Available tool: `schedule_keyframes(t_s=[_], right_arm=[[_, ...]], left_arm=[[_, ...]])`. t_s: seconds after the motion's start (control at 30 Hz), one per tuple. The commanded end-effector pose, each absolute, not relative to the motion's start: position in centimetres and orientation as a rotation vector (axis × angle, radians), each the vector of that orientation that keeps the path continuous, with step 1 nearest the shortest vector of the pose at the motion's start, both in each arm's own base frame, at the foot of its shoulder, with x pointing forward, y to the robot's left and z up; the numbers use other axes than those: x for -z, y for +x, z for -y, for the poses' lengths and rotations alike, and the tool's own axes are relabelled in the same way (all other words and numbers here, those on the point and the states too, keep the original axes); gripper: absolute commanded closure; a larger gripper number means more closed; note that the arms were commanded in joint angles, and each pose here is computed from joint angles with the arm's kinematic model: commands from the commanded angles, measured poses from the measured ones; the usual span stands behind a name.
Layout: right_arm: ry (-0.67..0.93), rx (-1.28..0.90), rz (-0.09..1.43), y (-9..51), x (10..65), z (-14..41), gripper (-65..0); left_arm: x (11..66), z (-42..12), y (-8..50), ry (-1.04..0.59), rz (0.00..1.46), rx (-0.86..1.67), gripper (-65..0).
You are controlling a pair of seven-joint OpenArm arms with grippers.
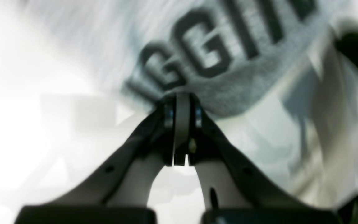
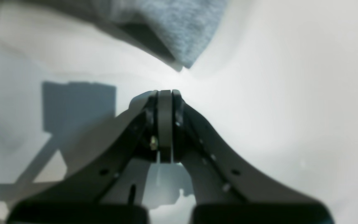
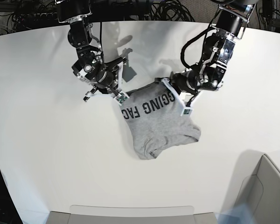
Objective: Fold the T-shirt properly
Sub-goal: 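Carry the shirt with both grippers and lower it onto the table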
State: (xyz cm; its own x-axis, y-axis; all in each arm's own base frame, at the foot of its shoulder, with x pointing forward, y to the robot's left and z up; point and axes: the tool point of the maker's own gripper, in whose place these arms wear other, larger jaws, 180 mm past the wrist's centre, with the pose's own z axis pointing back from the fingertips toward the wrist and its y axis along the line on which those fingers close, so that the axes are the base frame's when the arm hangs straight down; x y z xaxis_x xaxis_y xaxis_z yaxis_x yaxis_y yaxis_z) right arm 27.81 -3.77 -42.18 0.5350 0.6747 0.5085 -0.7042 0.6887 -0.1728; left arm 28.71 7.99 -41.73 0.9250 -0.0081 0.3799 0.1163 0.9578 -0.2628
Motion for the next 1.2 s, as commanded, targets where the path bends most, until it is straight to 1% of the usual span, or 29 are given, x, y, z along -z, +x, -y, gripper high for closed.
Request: schedule_keyframes(t_s=[0.0, 0.1, 0.17, 0.33, 0.43, 0.57, 0.63, 0.7, 0.83, 0.97, 1.07, 1.17], right_arm=[[0.123, -0.855, 0.577, 26.8, 42.2, 2.0, 0.0], [0.129, -0.874, 0.615, 26.7, 41.0, 1.1, 0.0], [0.118, -0.869, 0.676, 27.2, 39.1, 1.1, 0.0], [0.038, -0.779, 0.849, 29.8, 33.4, 3.8, 0.0], [-0.004, -0.742, 0.891, 31.9, 31.9, 5.3, 0.0], [-0.005, -0.736, 0.863, 34.8, 33.1, 5.6, 0.0], [0.035, -0.727, 0.865, 36.0, 33.9, 4.6, 0.0], [0.069, -0.708, 0.866, 36.9, 34.8, 3.9, 0.0], [0.077, -0.650, 0.808, 37.5, 37.5, 3.2, 0.0], [0.104, -0.673, 0.759, 36.4, 40.3, 1.4, 0.0], [0.124, -0.707, 0.712, 35.3, 42.3, 0.2, 0.0], [0.159, -0.728, 0.708, 34.6, 43.2, -1.9, 0.0]], left_arm=[[40.8, -9.2, 30.0, -0.268, 0.424, 0.039, 0.0], [39.6, -10.8, 31.0, -0.265, 0.461, -0.019, 0.0], [39.1, -12.0, 30.3, -0.253, 0.460, -0.026, 0.0], [34.1, -13.3, 30.3, -0.276, 0.608, -0.068, 0.0], [32.5, -12.9, 30.5, -0.296, 0.681, -0.076, 0.0], [33.0, -11.4, 31.7, -0.347, 0.733, -0.135, 0.0], [33.6, -10.4, 32.3, -0.367, 0.731, -0.141, 0.0], [34.1, -8.9, 32.9, -0.381, 0.711, -0.100, 0.0], [36.4, -6.7, 33.2, -0.378, 0.640, -0.041, 0.0], [38.9, -7.1, 33.0, -0.354, 0.569, -0.059, 0.0], [39.7, -7.7, 32.9, -0.338, 0.569, -0.073, 0.0], [41.0, -8.9, 31.9, -0.308, 0.543, -0.080, 0.0]])
